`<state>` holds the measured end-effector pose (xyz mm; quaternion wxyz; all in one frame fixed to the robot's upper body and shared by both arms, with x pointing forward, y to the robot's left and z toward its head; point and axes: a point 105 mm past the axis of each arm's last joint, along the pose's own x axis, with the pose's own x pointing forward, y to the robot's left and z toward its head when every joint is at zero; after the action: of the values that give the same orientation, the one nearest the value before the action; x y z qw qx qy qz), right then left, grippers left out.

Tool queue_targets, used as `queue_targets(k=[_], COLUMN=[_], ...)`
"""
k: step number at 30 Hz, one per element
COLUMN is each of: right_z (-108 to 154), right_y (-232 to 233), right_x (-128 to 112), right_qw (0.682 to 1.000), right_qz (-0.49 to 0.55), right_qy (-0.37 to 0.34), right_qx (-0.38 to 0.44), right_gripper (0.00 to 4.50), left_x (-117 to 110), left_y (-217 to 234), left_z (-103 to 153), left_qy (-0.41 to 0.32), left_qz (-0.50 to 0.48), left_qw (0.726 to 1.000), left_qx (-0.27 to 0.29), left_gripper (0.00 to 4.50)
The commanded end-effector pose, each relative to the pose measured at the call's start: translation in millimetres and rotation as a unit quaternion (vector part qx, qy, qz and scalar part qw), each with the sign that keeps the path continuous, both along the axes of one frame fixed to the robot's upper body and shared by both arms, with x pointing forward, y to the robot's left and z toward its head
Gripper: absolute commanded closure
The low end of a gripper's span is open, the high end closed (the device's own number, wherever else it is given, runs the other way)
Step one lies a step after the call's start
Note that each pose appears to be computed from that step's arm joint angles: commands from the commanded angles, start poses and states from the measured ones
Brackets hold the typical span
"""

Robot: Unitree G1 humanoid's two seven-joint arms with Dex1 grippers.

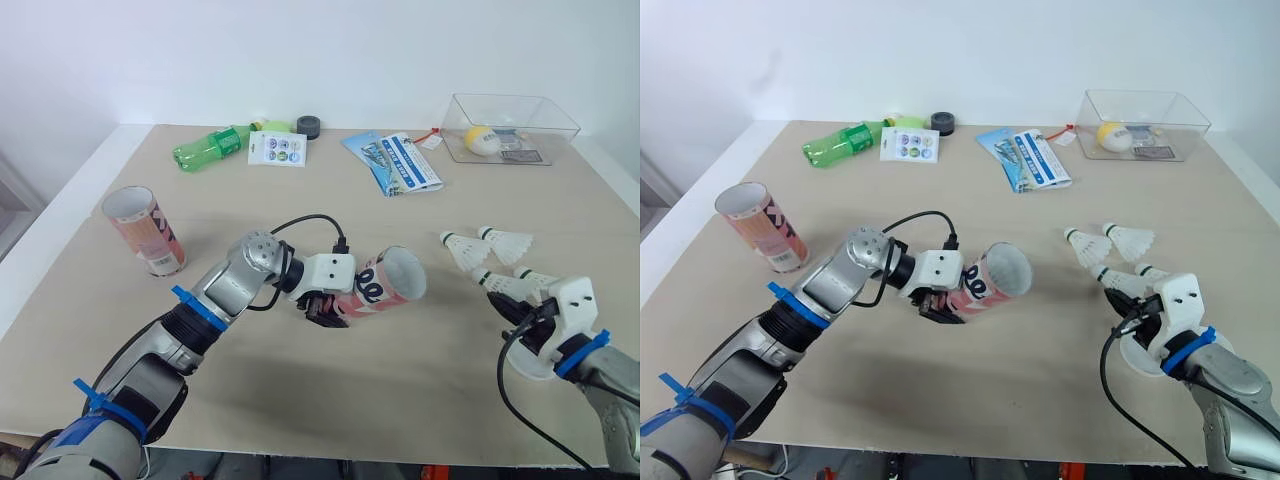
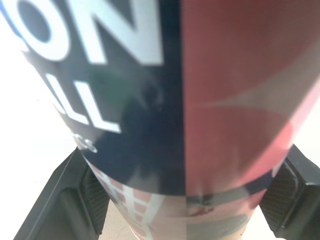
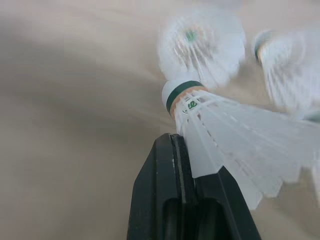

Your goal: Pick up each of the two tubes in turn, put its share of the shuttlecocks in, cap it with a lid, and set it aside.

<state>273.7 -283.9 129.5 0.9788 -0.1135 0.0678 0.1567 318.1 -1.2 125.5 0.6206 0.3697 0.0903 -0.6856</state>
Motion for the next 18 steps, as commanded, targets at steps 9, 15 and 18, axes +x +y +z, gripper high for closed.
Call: queue_targets(k=[9,15,18], right_z=[101.3,130.8,135.4], right_y=[28.2,63.5,91.7], right_x=[-19.8,-25.9,-23.4], right_qw=[0.968,0.871,0.835], right_qz=[0.125,0.272,0.338], right_qy=[-0.124,-0.164,-0.177], right_qx=[-0.179,-0.375,-0.396], right_gripper=[4.40,4.40,4.40], left_x=[-0.6,5.9,8.2], left_y=[1.4,-1.2,-4.6], left_z=[-0.1,11.8,16.9], left_qy=[0.036,0.072,0.077], left_qz=[-0.006,0.029,0.041], left_qw=[0.999,0.997,0.996], left_qx=[0.008,-0.008,-0.015], left_gripper=[0.95,0.95,0.95])
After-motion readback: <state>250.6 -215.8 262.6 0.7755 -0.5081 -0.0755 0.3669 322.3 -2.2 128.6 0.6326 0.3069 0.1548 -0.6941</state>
